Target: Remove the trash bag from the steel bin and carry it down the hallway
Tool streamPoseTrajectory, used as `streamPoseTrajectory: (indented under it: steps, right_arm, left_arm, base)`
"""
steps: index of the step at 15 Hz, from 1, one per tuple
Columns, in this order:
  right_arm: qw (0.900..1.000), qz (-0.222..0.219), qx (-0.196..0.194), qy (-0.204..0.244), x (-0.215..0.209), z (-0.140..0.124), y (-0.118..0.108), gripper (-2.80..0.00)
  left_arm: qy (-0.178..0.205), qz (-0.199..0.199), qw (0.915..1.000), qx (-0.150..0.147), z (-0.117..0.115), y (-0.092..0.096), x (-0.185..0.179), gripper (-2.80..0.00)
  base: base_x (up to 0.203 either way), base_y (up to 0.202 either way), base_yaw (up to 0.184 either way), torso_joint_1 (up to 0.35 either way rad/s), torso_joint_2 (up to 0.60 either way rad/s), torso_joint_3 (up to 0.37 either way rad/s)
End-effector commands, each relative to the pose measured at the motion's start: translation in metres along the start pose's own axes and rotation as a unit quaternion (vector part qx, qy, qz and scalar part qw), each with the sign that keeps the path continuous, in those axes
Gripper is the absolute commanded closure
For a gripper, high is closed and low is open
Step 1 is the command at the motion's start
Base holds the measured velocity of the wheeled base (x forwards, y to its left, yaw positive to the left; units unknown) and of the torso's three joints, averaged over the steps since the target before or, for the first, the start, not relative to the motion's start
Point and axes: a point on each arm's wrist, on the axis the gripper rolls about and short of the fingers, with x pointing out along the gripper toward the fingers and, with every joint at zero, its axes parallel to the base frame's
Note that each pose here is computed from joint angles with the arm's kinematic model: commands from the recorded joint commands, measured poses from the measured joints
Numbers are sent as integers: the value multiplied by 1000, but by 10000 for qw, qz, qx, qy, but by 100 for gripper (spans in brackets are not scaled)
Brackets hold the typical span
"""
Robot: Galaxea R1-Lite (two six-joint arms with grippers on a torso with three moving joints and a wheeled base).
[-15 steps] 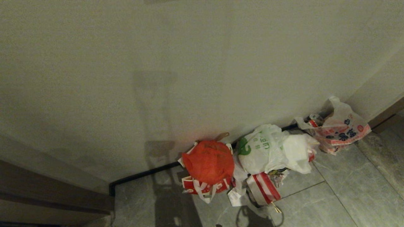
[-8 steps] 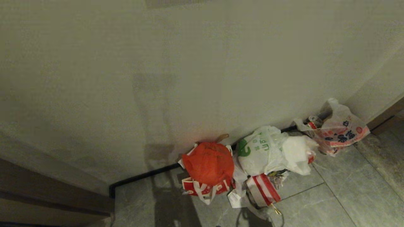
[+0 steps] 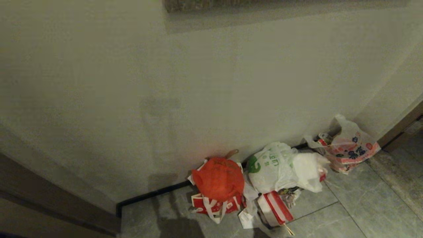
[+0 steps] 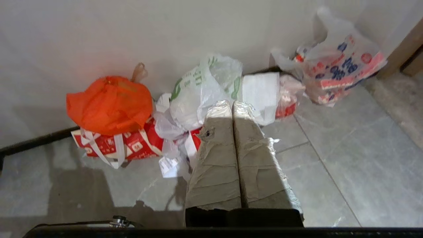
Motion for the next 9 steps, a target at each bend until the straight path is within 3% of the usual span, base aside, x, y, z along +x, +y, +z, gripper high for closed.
streamPoseTrajectory:
  steps: [1, 9]
  right_arm:
    - [10000, -2, 2, 11, 0, 0, 0, 0]
    - [10000, -2, 10, 11, 0, 0, 0, 0]
  left_arm:
    - [2, 2, 10000, -3, 0, 0, 0, 0]
    - [9, 2, 10000, -3, 0, 0, 0, 0]
  base:
    - [0, 0, 0, 2, 7, 202]
    - [0, 0, 0, 2, -1, 202]
